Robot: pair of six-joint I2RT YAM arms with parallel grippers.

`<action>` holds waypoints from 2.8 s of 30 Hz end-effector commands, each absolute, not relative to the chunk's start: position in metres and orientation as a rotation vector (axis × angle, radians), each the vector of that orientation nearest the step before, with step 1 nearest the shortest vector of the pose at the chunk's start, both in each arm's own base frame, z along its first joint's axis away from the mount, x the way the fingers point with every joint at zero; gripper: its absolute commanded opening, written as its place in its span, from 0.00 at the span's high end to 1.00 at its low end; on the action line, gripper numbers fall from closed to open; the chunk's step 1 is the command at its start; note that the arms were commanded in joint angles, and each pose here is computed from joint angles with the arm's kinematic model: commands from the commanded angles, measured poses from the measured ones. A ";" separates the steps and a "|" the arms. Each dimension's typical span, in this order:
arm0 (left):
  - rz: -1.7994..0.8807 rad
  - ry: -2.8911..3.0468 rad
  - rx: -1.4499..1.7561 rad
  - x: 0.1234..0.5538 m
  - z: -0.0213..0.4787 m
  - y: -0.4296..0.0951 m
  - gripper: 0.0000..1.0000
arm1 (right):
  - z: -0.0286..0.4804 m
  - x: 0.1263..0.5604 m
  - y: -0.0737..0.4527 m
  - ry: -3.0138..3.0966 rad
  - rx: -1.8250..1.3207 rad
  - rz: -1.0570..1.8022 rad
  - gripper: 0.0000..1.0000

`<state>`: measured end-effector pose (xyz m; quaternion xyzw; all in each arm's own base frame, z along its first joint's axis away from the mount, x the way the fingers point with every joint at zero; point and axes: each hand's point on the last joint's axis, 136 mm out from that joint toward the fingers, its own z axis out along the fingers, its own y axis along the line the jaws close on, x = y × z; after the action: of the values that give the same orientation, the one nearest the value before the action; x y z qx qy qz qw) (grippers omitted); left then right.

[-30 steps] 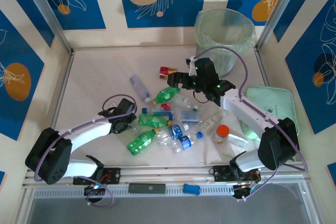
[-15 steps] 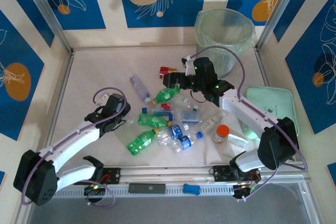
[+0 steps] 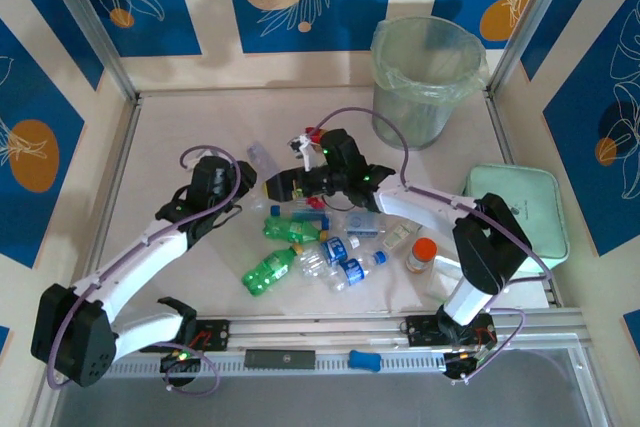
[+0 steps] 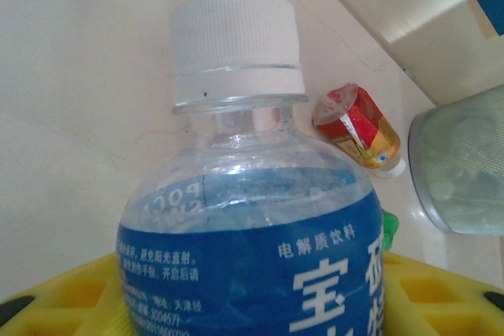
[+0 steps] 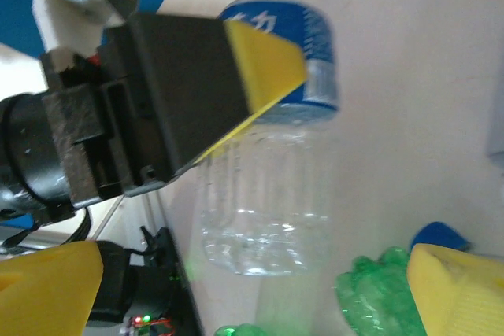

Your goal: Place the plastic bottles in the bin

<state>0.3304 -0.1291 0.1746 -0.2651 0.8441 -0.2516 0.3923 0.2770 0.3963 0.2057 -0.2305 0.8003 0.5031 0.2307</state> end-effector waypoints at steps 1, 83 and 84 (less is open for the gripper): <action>-0.730 2.119 -0.632 0.336 0.188 -0.139 0.49 | 0.215 0.269 0.412 2.160 -0.665 1.475 0.00; -1.092 2.268 -0.237 0.335 0.174 -0.202 0.00 | 0.392 0.474 0.076 2.001 0.097 0.388 0.45; -1.085 2.270 -0.223 0.335 0.174 -0.203 0.00 | 0.393 0.479 0.068 2.005 0.117 0.367 0.45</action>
<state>0.3380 -0.1940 0.1688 -0.1212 0.8504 -0.4129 0.3026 0.4706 0.0944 0.4063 0.0268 0.8156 0.2042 0.5408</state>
